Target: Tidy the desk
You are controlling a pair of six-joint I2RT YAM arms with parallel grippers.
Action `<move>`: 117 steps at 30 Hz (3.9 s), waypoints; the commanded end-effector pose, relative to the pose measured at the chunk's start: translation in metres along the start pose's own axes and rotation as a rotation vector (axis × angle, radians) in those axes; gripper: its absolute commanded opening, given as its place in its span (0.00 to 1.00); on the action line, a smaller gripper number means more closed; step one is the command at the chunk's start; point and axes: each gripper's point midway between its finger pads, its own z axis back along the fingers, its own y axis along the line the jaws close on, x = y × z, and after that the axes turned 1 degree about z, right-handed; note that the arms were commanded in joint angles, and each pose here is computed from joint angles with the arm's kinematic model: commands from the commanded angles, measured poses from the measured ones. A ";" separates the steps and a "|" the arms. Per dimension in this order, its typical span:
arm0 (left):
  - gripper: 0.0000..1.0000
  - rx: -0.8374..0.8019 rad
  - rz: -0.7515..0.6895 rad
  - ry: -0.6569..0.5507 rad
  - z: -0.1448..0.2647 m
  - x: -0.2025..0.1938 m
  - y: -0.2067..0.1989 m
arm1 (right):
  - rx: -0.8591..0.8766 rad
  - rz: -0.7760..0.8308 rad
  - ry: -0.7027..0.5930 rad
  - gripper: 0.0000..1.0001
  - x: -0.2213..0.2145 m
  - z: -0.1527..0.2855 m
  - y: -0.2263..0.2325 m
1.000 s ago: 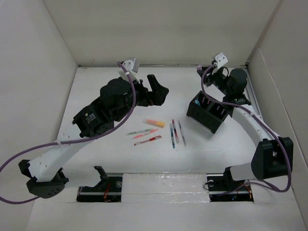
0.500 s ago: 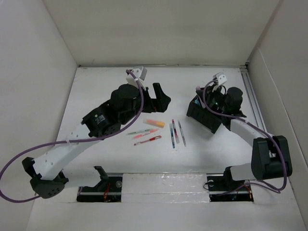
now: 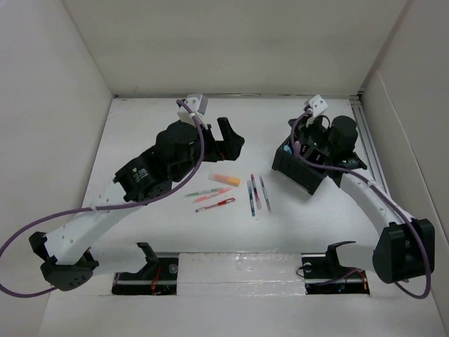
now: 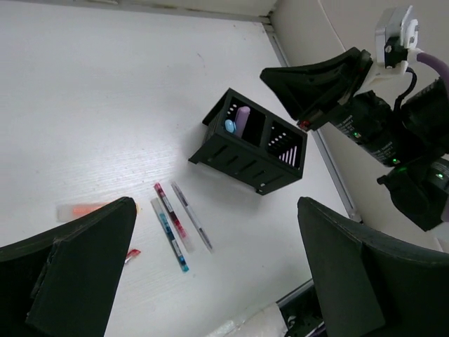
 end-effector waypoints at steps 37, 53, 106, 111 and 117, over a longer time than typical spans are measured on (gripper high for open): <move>0.92 -0.135 0.027 -0.145 0.001 0.128 0.009 | 0.645 0.413 0.601 0.57 -0.177 -0.124 0.284; 0.97 0.023 0.015 -0.178 0.040 0.088 0.059 | 0.468 0.352 0.256 0.00 -0.028 -0.145 0.219; 0.98 0.043 0.004 -0.145 0.037 0.067 0.072 | 0.372 0.082 0.646 0.68 -0.180 -0.150 0.198; 0.98 0.046 0.004 -0.139 0.037 0.065 0.073 | 0.371 0.064 0.652 0.66 -0.185 -0.154 0.205; 0.98 0.044 0.004 -0.145 0.039 0.066 0.073 | 0.339 0.058 0.682 0.51 -0.194 -0.156 0.211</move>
